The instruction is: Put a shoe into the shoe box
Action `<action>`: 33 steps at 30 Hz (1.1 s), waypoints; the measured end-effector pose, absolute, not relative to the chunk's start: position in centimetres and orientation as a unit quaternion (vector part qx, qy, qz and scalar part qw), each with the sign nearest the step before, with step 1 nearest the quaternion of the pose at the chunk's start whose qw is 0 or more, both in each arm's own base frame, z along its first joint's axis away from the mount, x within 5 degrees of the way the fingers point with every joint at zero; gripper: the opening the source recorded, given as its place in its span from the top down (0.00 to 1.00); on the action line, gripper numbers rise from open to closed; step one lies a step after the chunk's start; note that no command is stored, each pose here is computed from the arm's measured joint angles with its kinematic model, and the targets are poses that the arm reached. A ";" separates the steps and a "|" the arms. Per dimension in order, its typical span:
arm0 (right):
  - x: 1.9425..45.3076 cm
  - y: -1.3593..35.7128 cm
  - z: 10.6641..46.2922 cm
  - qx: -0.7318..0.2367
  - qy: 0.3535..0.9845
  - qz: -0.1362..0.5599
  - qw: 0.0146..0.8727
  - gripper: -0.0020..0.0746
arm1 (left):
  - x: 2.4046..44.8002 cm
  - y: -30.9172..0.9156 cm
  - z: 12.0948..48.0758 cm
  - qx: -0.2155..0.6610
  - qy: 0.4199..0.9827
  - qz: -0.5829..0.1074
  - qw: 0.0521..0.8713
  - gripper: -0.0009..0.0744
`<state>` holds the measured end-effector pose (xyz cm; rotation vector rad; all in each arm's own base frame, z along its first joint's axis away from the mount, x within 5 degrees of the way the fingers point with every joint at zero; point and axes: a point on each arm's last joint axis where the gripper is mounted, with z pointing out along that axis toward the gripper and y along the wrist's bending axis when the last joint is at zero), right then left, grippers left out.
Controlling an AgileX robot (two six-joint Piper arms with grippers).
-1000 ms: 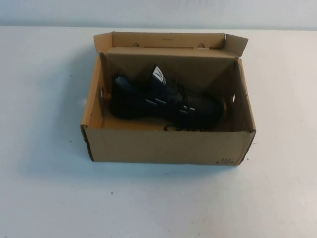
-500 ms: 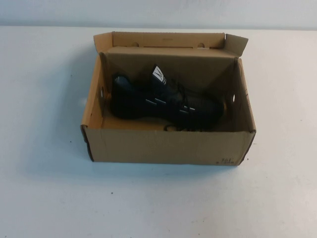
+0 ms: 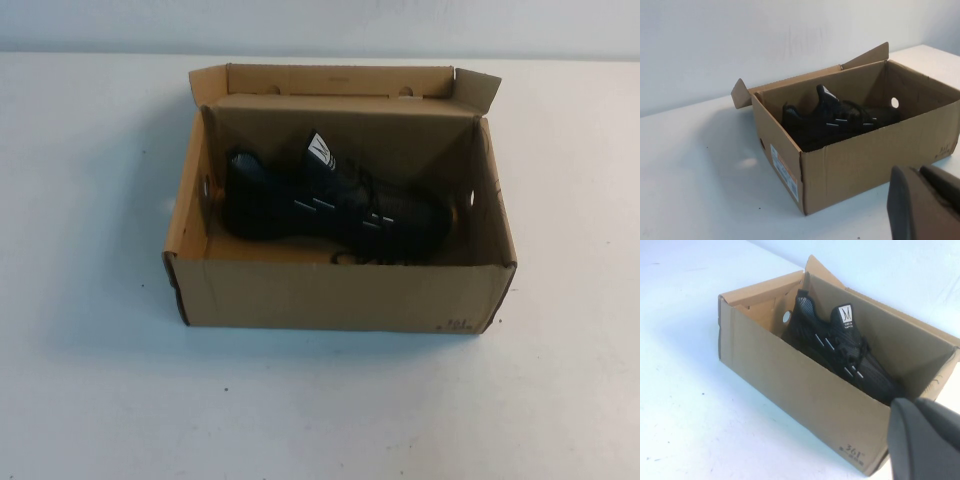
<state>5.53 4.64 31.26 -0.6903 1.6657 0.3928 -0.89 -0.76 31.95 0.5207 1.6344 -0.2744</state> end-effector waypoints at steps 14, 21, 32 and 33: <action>5.5 4.7 31.3 -0.297 0.720 0.171 0.603 0.99 | 0.6 -1.0 28.9 0.239 0.752 -0.093 0.607 0.99; 5.5 4.7 31.3 -0.297 0.720 0.171 0.603 0.99 | 2.6 -1.3 26.9 0.230 0.727 -0.064 0.644 0.99; 5.5 4.7 31.3 -0.297 0.720 0.172 0.603 0.99 | 4.9 -2.0 21.6 0.179 0.685 -0.090 0.701 0.99; 5.5 4.7 31.3 -0.297 0.720 0.172 0.603 0.99 | 5.0 -2.1 20.9 0.178 0.691 -0.091 0.694 0.99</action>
